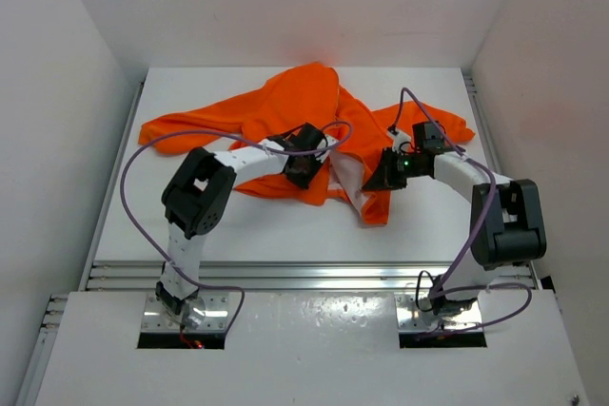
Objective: Zip up the jacket
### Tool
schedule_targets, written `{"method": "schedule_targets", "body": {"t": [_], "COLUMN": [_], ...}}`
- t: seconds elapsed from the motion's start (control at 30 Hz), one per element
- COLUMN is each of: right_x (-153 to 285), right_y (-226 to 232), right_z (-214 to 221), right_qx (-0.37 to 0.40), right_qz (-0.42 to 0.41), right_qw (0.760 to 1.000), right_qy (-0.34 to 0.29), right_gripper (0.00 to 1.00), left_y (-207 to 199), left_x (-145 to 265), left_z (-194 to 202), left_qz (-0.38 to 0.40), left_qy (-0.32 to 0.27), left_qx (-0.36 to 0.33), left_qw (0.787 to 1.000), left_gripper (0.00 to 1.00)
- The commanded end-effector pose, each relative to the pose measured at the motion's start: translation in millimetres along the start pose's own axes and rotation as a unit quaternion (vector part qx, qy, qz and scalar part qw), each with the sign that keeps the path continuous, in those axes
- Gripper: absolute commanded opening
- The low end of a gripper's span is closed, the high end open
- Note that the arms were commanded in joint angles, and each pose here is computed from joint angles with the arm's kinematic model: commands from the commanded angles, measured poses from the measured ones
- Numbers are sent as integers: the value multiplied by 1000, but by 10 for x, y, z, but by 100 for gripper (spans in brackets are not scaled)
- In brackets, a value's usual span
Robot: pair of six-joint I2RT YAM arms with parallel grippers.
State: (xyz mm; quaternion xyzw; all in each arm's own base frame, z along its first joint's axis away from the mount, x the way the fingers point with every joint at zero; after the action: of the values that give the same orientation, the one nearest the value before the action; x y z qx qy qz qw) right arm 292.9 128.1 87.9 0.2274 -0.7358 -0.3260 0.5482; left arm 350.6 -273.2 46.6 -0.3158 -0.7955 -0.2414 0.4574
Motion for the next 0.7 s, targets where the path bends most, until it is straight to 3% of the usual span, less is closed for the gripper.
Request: {"method": "schedule_targets", "body": {"t": [0.0,0.23,0.37,0.53,0.67], "right_x": [-13,-67,-76,-148,-309], "right_y": [26,10,77,276,515], "right_z": [-189,-266,-307,-337,-418], "right_qx": [10,9,21,39,22], "right_qz": [9,16,7,-15,-43], "right_qw": [1000,999,999,999,998], "right_qy": [-25,-29,-31,-28,-26], "right_gripper": [0,0,0,0,0], "left_y": [16,368,594,684,620], "left_x": [19,854,1250,1521,1502], "left_z": [-113,-452,-346,-129,-43], "left_qz": [13,-15,-55,-59,-48], "left_qy": [-15,-128,-154,-172,-177], "left_qx": [3,5,5,-9,-13], "left_qw": [1000,992,987,983,983], "left_gripper": [2,0,0,0,0]}}
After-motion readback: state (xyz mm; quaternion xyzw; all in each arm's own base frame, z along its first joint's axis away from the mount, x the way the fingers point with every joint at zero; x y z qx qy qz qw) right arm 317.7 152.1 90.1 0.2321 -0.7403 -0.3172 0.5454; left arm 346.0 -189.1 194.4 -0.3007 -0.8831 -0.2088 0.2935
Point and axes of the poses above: each gripper's point midway between its finger pads, its own x axis back along the fingers, its own y axis along the line the jaws close on, z = x × y, the point moved 3 cm from there along x, back along the fingers, and after that the axes turned 11 degrees about -x, right-handed, at the moved point
